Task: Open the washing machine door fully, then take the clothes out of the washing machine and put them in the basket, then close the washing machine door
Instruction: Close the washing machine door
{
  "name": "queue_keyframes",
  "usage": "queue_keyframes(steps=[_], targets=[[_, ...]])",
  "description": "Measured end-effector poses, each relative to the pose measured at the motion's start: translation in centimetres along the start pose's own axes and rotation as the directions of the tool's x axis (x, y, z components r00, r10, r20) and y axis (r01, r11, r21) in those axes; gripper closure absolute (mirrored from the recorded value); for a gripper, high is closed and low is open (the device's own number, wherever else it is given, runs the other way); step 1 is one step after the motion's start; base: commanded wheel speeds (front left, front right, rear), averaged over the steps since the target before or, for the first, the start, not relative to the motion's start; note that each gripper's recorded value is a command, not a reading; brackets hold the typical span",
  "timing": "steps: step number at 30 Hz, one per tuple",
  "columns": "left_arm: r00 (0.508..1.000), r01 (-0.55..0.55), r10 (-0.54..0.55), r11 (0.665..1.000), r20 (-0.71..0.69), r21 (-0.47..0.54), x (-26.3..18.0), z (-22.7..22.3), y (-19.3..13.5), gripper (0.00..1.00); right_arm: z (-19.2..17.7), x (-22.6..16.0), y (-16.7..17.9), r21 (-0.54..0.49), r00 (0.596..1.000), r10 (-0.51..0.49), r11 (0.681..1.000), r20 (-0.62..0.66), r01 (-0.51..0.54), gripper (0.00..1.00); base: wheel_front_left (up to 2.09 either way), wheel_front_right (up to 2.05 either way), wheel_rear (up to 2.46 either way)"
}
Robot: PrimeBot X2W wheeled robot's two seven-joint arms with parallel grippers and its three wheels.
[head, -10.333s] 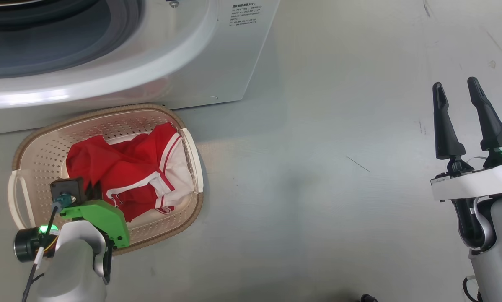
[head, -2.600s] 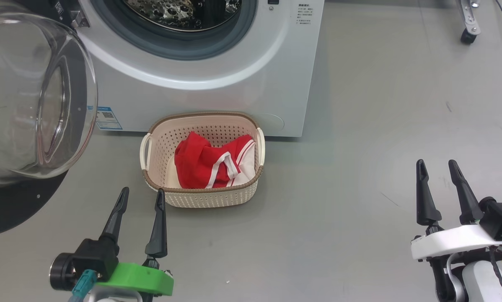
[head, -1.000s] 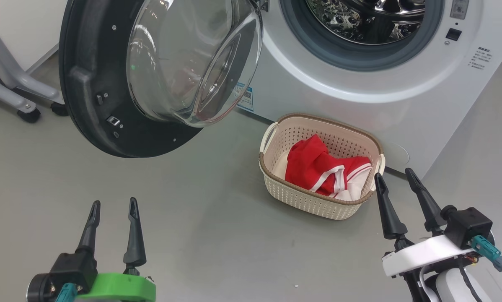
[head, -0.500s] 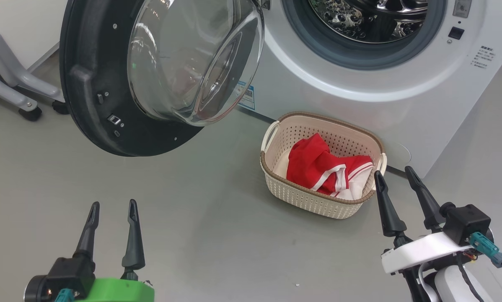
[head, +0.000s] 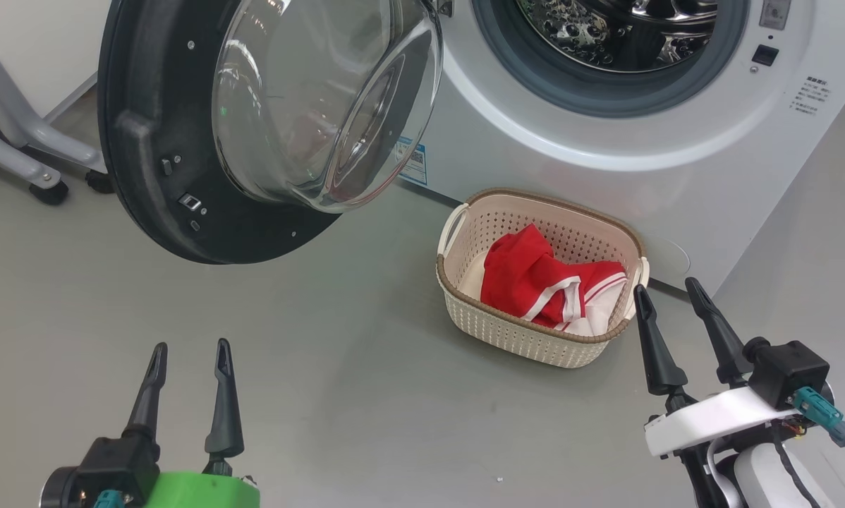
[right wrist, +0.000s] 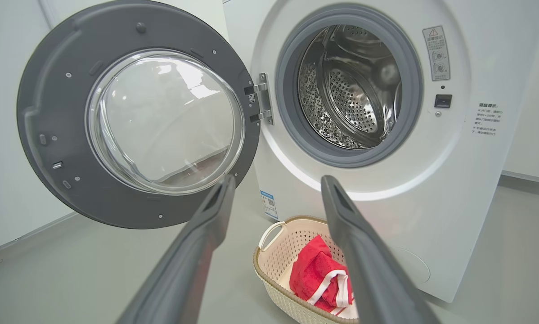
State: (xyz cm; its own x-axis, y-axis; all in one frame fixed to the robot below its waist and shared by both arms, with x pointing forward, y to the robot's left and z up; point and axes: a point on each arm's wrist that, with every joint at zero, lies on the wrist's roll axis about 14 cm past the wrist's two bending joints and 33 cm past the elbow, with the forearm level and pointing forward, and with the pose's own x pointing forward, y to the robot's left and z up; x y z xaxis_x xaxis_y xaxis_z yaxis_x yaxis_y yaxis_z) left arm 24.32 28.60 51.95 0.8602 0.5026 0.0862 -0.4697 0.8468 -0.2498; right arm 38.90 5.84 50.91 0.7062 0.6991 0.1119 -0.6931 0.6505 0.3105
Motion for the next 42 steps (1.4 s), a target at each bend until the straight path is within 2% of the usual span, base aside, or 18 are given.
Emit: queue_keyframes(steps=[30, 31, 32, 33, 42], targets=[[1.000, 0.001, -0.001, 1.000, 0.000, 0.008, 0.2, 0.1, -0.1, 0.00, 0.0, 0.1, -0.6, 0.013, 1.000, -0.015, 1.000, 0.004, 0.015, 0.00, 0.00, 0.00, 0.00], [1.000, 0.001, -0.001, 1.000, -0.001, 0.009, 0.2, 0.0, -0.1, 0.15, -0.1, 0.1, -0.7, 0.014, 1.000, -0.016, 1.000, 0.003, 0.016, 0.00, 0.00, 0.00, 0.00], [1.000, 0.001, -0.001, 1.000, -0.003, 0.011, 0.3, 0.0, -0.1, 0.74, -0.1, 0.1, -0.9, 0.014, 1.000, -0.017, 1.000, 0.003, 0.017, 0.00, 0.00, 0.00, 0.00], [1.000, 0.001, -0.001, 1.000, -0.003, 0.011, 0.3, 0.0, -0.1, 1.00, -0.1, 0.1, -0.9, 0.014, 1.000, -0.017, 1.000, 0.003, 0.017, 0.00, 0.00, 0.00, 0.00], [1.000, -0.026, 0.026, 0.999, -0.010, 0.034, 1.0, 0.0, 0.6, 1.00, -0.6, 0.2, -2.7, 0.005, 0.999, -0.034, 0.999, -0.009, 0.034, 0.00, 0.00, 0.00, 0.00]])
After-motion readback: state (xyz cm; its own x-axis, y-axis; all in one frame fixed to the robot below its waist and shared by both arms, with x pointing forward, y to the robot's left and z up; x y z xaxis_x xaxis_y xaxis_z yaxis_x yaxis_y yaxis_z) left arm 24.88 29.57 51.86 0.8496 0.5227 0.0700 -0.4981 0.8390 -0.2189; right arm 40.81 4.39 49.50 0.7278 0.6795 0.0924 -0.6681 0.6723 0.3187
